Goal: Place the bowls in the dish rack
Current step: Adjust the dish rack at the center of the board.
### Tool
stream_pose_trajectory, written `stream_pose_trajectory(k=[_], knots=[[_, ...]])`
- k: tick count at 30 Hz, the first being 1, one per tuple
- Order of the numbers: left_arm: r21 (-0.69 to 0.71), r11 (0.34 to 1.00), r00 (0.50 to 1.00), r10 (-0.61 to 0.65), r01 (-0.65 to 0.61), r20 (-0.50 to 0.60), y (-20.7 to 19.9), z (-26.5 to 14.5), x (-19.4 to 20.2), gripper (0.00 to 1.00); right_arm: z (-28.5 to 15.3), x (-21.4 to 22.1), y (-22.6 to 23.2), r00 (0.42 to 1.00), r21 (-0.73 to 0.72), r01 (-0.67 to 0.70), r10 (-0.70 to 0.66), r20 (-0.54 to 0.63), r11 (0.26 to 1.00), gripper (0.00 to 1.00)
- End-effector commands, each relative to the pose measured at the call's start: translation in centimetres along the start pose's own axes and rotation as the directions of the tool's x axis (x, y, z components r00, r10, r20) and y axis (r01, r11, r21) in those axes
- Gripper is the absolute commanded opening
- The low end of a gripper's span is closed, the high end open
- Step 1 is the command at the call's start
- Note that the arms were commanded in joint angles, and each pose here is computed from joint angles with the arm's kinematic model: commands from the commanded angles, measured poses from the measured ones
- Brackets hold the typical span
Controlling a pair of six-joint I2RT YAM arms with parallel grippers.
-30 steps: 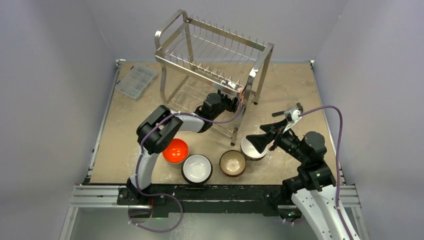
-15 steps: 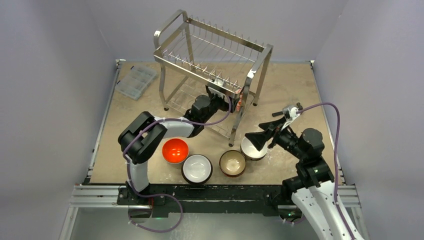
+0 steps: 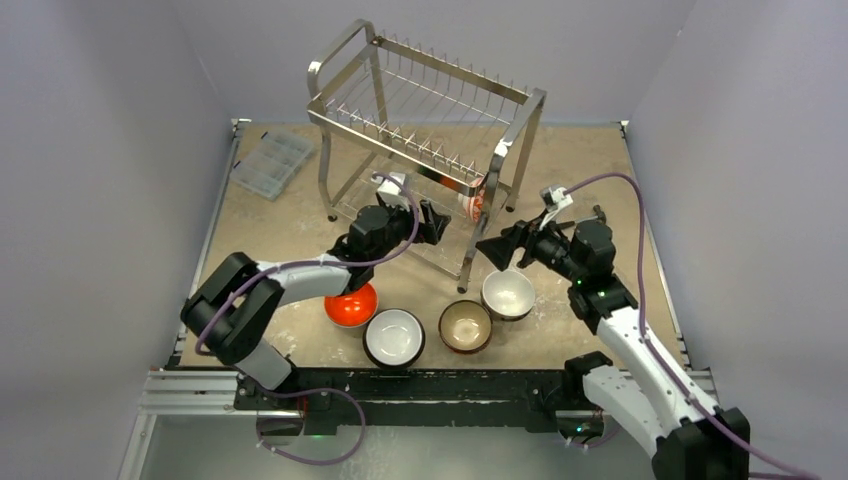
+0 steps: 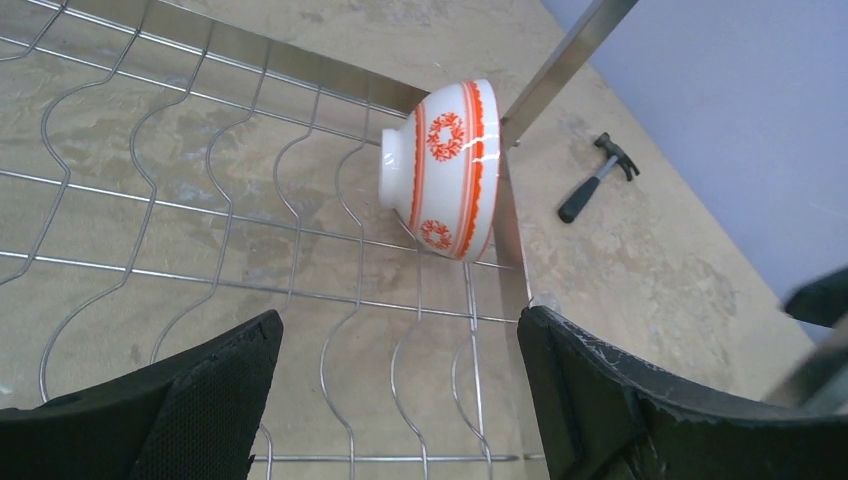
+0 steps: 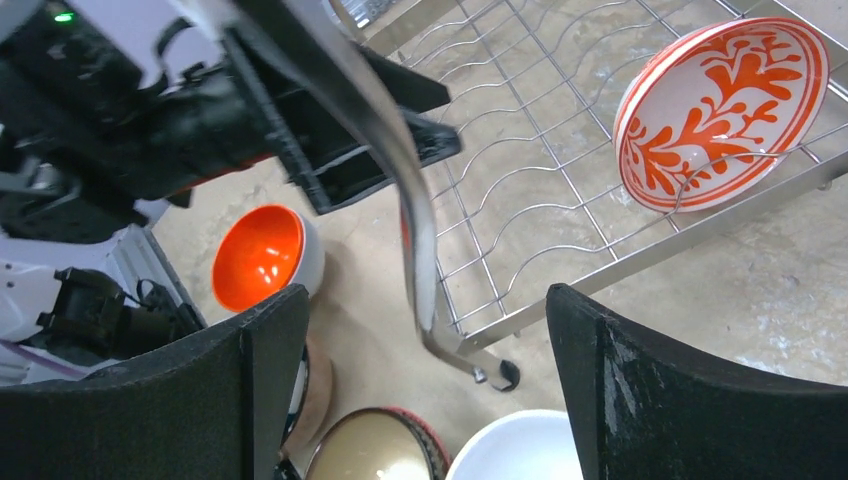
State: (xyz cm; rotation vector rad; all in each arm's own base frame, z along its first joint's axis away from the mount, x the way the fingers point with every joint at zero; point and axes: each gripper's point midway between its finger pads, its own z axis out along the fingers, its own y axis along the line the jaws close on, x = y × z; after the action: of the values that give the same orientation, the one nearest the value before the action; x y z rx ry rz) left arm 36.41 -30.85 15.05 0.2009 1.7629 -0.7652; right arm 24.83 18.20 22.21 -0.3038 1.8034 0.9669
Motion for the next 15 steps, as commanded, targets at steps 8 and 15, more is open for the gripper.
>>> stream_pose_trajectory(k=[8, 15], knots=[[-0.042, 0.989, 0.986, -0.144, 0.141, -0.083, -0.6, -7.1, -0.8, 0.87, 3.7, -3.4, -2.1, 0.995, 0.036, 0.043, -0.046, 0.091, 0.998, 0.68], [-0.103, 0.974, 0.963, -0.215, 0.2, -0.163, -0.2, -10.8, 0.5, 0.84, 5.1, -5.0, -5.8, 0.994, 0.21, 0.031, -0.053, 0.097, 0.977, 0.56]])
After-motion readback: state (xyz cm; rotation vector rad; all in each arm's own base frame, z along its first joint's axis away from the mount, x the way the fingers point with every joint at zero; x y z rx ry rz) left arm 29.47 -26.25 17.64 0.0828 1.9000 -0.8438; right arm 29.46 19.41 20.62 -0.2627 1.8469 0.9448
